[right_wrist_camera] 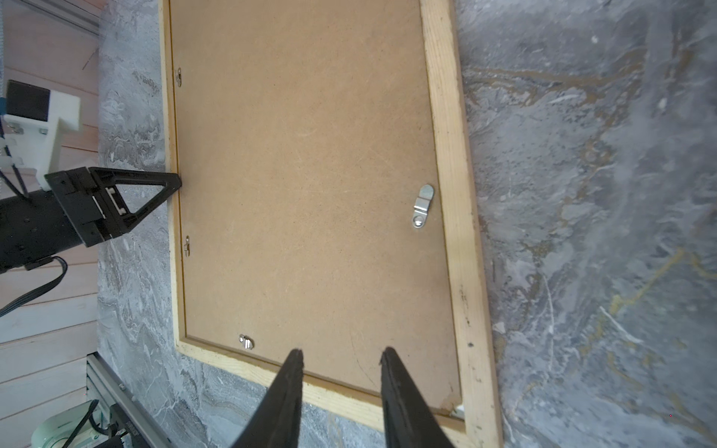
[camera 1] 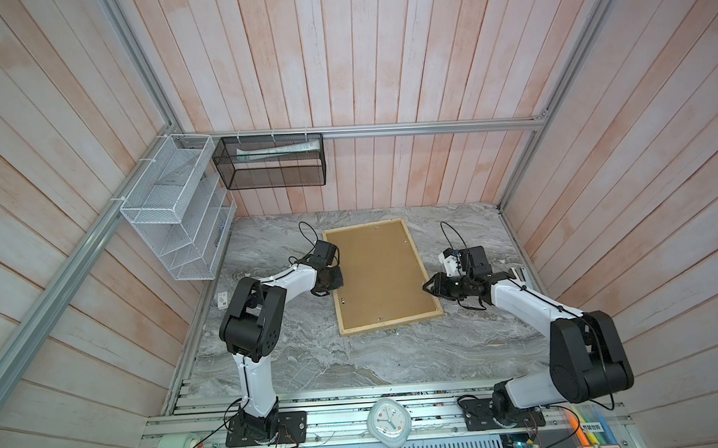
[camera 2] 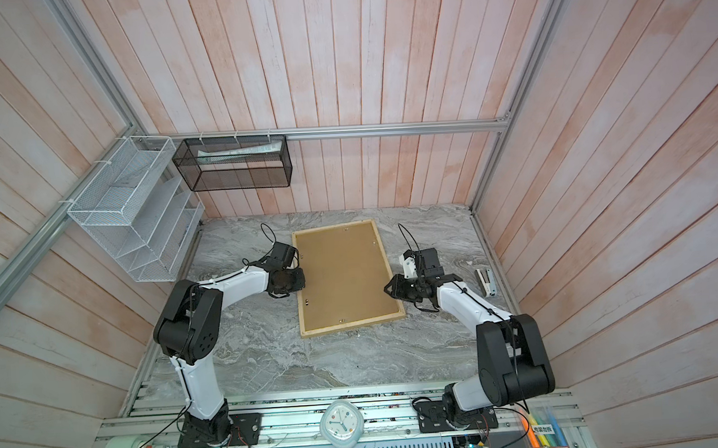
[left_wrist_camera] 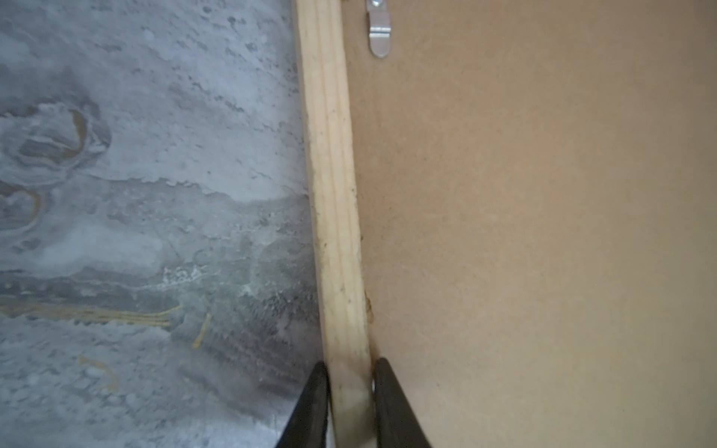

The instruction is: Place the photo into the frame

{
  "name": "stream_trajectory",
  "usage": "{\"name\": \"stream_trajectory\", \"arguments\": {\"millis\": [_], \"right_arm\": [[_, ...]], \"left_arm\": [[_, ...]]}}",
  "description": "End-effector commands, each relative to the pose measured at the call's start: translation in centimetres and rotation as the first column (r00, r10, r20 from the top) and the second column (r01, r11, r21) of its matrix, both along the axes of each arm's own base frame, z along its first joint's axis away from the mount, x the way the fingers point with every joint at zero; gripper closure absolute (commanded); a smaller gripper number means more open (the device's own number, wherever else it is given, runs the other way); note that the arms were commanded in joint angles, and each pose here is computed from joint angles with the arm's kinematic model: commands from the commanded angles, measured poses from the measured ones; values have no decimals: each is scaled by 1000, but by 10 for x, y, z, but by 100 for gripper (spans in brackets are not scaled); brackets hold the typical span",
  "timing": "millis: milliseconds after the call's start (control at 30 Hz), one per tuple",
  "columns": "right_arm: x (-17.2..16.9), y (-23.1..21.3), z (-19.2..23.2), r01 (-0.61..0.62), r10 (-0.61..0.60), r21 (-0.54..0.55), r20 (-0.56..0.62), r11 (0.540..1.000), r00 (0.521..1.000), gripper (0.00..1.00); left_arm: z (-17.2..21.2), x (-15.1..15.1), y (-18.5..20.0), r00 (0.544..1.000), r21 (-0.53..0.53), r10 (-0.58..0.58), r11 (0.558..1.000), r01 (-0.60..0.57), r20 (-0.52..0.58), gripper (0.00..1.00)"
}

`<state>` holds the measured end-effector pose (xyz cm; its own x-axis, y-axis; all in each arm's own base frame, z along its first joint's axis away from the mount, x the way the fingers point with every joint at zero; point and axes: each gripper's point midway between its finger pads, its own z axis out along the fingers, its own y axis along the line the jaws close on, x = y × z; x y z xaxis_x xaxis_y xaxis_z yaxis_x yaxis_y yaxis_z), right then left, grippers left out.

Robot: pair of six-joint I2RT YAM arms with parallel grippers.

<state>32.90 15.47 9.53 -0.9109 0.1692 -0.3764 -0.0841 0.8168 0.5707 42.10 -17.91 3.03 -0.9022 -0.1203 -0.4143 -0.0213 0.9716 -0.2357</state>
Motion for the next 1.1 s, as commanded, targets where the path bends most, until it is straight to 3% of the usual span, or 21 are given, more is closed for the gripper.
{"name": "stream_trajectory", "arguments": {"millis": [0,367,667,867,1067], "right_arm": [[2,8,3,-10,10,23,5,1000,1000,65],[10,51,1,-81,80,91,22,993,997,65],[62,129,-5,-193,184,194,64,962,981,60],[88,179,-23,-229,232,261,21,938,973,60],[100,212,-37,-183,210,300,-58,936,976,61]], "left_arm": [[-1,-9,-21,995,0,-101,995,101,2,78],[-7,-41,-33,985,-55,-174,983,173,-2,83],[-7,-57,-33,986,-110,-167,980,165,-8,83],[-9,-61,-37,983,-136,-182,975,179,-10,83],[-9,-67,-34,985,-144,-172,975,168,-15,83]]}}
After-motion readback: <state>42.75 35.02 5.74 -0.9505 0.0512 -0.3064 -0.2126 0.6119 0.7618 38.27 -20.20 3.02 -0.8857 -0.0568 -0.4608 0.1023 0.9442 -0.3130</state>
